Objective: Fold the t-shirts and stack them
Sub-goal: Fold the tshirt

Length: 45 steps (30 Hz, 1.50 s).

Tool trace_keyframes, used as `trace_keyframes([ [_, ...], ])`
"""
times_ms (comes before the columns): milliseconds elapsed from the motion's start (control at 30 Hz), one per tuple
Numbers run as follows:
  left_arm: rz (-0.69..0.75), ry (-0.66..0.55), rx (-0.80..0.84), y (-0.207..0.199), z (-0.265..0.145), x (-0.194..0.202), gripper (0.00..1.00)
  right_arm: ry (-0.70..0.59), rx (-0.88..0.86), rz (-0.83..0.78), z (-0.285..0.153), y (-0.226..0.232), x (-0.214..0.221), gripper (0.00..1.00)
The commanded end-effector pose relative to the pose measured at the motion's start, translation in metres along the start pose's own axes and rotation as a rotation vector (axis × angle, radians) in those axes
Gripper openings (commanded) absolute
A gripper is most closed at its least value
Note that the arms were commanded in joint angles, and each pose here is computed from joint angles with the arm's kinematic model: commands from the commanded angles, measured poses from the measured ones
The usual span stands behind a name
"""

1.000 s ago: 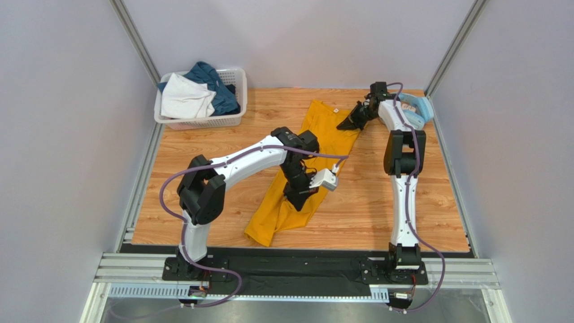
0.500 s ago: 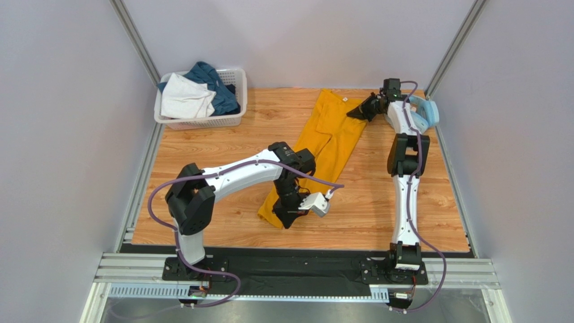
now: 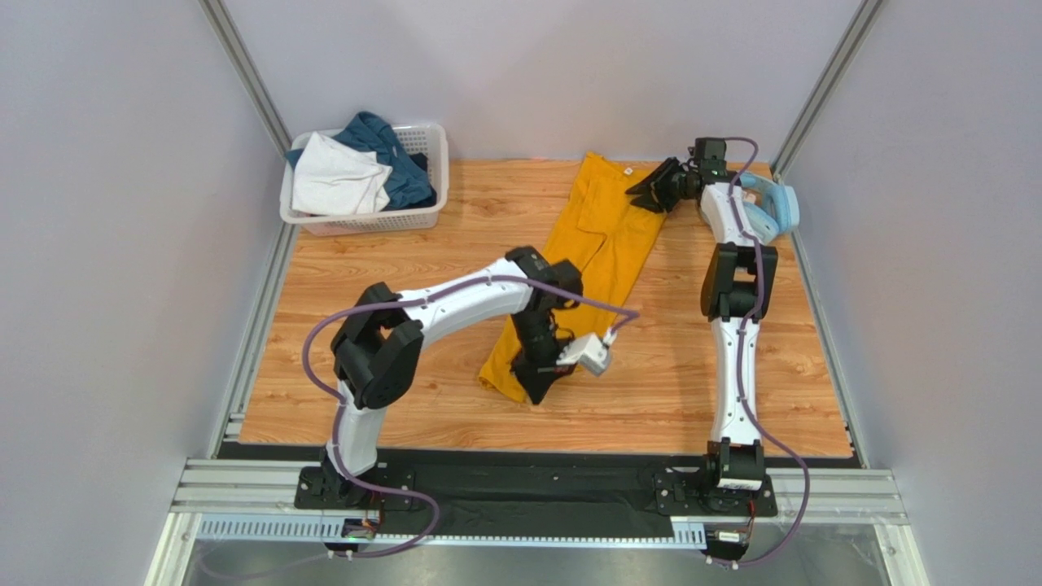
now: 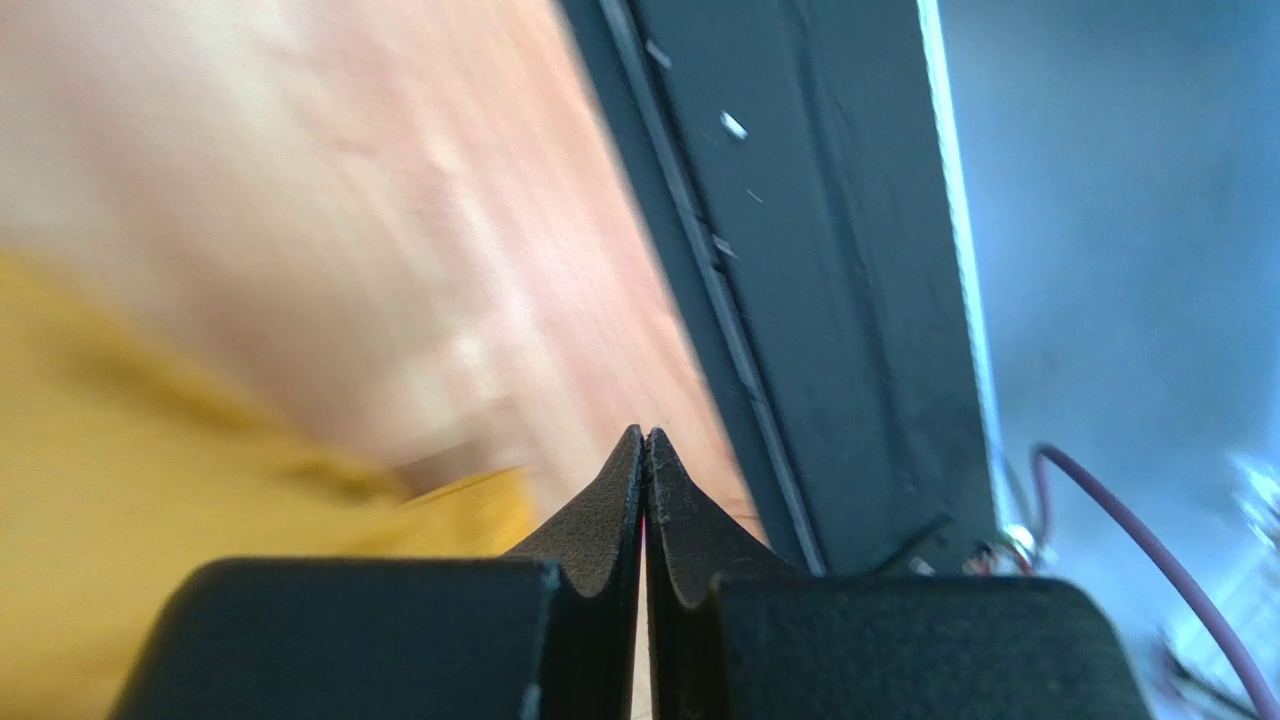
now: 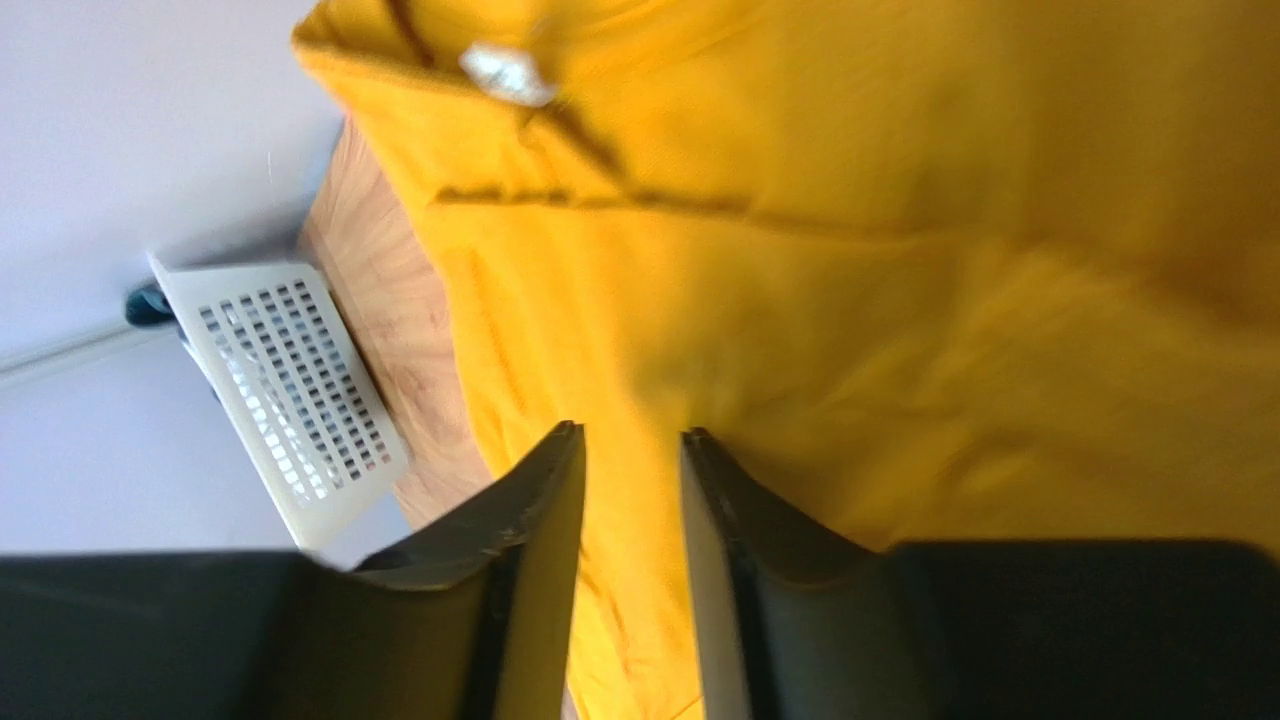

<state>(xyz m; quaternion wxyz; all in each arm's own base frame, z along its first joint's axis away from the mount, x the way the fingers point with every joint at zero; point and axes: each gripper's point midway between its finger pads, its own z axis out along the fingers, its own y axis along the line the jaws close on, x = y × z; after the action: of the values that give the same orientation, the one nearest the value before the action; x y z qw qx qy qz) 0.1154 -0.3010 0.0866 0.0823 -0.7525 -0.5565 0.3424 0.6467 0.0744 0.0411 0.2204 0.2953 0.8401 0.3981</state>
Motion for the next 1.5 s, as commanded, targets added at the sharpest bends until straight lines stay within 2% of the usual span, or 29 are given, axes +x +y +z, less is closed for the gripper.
trace_keyframes([
  [0,-0.109,-0.207,0.003,-0.050,-0.089,-0.021,0.02,-0.032,-0.065,-0.245,-0.049,0.103,0.026,0.41],
  [33,-0.117,-0.227,-0.036,-0.040,-0.097,-0.018,0.02,-0.024,-0.034,-0.269,-0.061,0.104,0.030,0.46],
  [100,-0.192,-0.311,-0.110,-0.024,-0.123,-0.001,0.02,0.003,-0.018,-0.337,-0.075,0.135,0.067,0.48],
  [167,-0.268,-0.433,-0.189,-0.009,-0.148,0.019,0.02,0.068,0.064,-0.379,-0.095,0.131,0.110,0.50],
  [233,-0.305,-0.492,-0.263,0.008,-0.161,0.035,0.02,0.097,0.171,-0.399,-0.105,0.108,0.137,0.61],
  [267,-0.339,-0.498,-0.266,0.011,-0.159,0.046,0.02,0.081,0.150,-0.477,-0.131,0.129,0.158,0.64],
  [300,-0.356,-0.505,-0.279,0.014,-0.162,0.058,0.02,0.123,0.269,-0.462,-0.128,0.084,0.179,0.65],
  [333,-0.373,-0.491,-0.279,0.016,-0.158,0.065,0.02,0.100,0.276,-0.494,-0.136,0.084,0.187,0.66],
  [400,-0.423,-0.470,-0.254,0.019,-0.141,0.077,0.02,0.097,0.254,-0.539,-0.158,0.093,0.225,0.66],
  [433,-0.422,-0.478,-0.241,0.020,-0.137,0.077,0.02,0.147,0.282,-0.529,-0.156,0.068,0.250,0.65],
  [500,-0.438,-0.509,-0.201,0.024,-0.133,0.073,0.02,0.176,0.223,-0.588,-0.170,0.079,0.296,0.62],
  [533,-0.448,-0.519,-0.192,0.026,-0.135,0.071,0.02,0.225,0.240,-0.596,-0.166,0.056,0.320,0.60],
  [567,-0.447,-0.533,-0.190,0.035,-0.139,0.067,0.02,0.277,0.222,-0.641,-0.167,0.055,0.353,0.59],
  [667,-0.462,-0.574,-0.198,0.059,-0.158,0.054,0.02,0.370,0.270,-0.714,-0.169,0.023,0.411,0.56],
  [733,-0.438,-0.600,-0.250,0.077,-0.182,0.041,0.02,0.383,0.268,-0.746,-0.170,0.015,0.431,0.53],
  [767,-0.501,-0.606,-0.231,0.090,-0.181,0.041,0.02,0.406,0.298,-0.784,-0.171,-0.001,0.448,0.52],
  [833,-0.492,-0.620,-0.279,0.110,-0.199,0.030,0.02,0.409,0.299,-0.818,-0.169,-0.009,0.457,0.51],
  [867,-0.542,-0.615,-0.247,0.122,-0.190,0.029,0.02,0.420,0.321,-0.839,-0.168,-0.017,0.463,0.51],
  [933,-0.541,-0.617,-0.241,0.131,-0.193,0.018,0.02,0.426,0.338,-0.858,-0.165,-0.020,0.466,0.50],
  [967,-0.553,-0.597,-0.207,0.134,-0.180,0.014,0.02,0.425,0.344,-0.875,-0.162,-0.018,0.467,0.50],
  [1067,-0.536,-0.549,-0.134,0.112,-0.161,0.011,0.01,0.444,0.349,-0.884,-0.160,-0.016,0.472,0.48],
  [1133,-0.517,-0.519,-0.055,0.088,-0.137,0.019,0.01,0.439,0.338,-0.889,-0.161,-0.010,0.472,0.44],
  [1167,-0.471,-0.524,-0.061,0.068,-0.141,0.016,0.01,0.426,0.330,-0.892,-0.163,-0.006,0.470,0.43],
  [1200,-0.416,-0.521,-0.047,0.054,-0.136,0.016,0.01,0.397,0.315,-0.901,-0.169,0.004,0.466,0.44],
  [1233,-0.425,-0.505,-0.013,0.039,-0.123,0.024,0.01,0.367,0.312,-0.909,-0.171,0.009,0.461,0.45],
  [1300,-0.339,-0.501,-0.054,0.013,-0.127,0.021,0.01,0.295,0.288,-0.902,-0.179,0.023,0.445,0.52],
  [1333,-0.328,-0.486,-0.048,0.004,-0.120,0.025,0.01,0.277,0.277,-0.887,-0.182,0.028,0.440,0.52],
  [1367,-0.295,-0.486,-0.084,-0.005,-0.124,0.023,0.01,0.208,0.304,-0.875,-0.182,0.030,0.421,0.52],
  [1467,-0.246,-0.497,-0.139,-0.018,-0.128,0.022,0.01,0.068,0.353,-0.784,-0.195,0.027,0.388,0.42],
])
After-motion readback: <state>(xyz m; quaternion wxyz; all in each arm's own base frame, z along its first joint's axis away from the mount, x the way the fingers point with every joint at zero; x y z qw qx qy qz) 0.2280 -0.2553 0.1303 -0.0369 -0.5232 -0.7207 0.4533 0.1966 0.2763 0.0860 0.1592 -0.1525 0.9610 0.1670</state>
